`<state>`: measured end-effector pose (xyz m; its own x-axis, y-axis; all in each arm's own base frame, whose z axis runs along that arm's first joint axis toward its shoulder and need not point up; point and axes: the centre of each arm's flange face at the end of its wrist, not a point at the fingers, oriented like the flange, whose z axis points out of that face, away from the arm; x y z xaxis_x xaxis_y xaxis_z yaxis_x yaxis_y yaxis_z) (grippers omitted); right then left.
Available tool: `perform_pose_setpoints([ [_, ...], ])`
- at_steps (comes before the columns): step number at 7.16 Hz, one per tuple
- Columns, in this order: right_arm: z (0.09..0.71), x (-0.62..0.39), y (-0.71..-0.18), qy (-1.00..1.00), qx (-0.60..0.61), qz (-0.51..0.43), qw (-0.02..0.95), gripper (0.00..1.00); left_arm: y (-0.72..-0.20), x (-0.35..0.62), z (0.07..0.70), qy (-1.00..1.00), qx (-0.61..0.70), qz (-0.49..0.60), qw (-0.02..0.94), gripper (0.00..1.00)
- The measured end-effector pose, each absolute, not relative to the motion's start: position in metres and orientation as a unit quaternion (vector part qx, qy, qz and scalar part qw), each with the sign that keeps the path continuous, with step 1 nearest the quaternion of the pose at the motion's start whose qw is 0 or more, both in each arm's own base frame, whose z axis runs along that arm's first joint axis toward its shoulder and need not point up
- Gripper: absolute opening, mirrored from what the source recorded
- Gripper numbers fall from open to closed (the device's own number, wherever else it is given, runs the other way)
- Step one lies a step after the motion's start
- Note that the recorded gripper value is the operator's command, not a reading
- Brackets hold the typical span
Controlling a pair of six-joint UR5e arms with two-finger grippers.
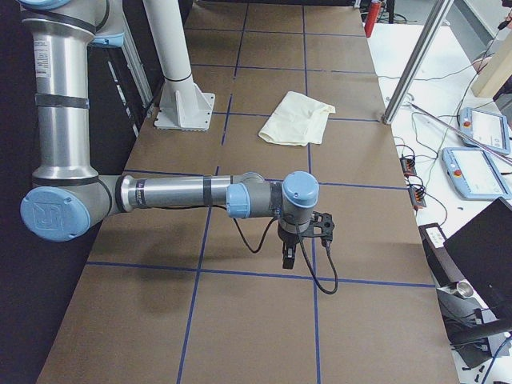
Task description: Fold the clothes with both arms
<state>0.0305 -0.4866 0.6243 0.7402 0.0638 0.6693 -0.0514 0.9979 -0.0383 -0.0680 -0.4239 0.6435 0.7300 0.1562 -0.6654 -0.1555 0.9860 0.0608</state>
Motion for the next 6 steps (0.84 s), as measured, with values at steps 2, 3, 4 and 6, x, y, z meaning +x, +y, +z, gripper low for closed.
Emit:
perform_pose_setpoints([
  [2, 0.6233, 0.0298, -0.4871, -0.360, -0.008, 0.030, 0.933, 1.00, -0.4238, -0.0668, 0.6454, 0.362, 0.006, 0.104, 0.926, 1.00],
  [3, 0.6225, 0.0295, -0.4877, -0.360, -0.008, 0.030, 0.933, 1.00, -0.4245, -0.0665, 0.6445, 0.363, 0.007, 0.106, 0.926, 1.00],
  [4, 0.6221, 0.0293, -0.4880, -0.360, -0.007, 0.030, 0.932, 1.00, -0.4254, -0.0664, 0.6435, 0.363, 0.008, 0.106, 0.926, 1.00],
  [6, 0.6217, 0.0291, -0.4883, -0.360, -0.007, 0.030, 0.932, 1.00, -0.4277, -0.0662, 0.6408, 0.363, 0.007, 0.097, 0.927, 1.00],
])
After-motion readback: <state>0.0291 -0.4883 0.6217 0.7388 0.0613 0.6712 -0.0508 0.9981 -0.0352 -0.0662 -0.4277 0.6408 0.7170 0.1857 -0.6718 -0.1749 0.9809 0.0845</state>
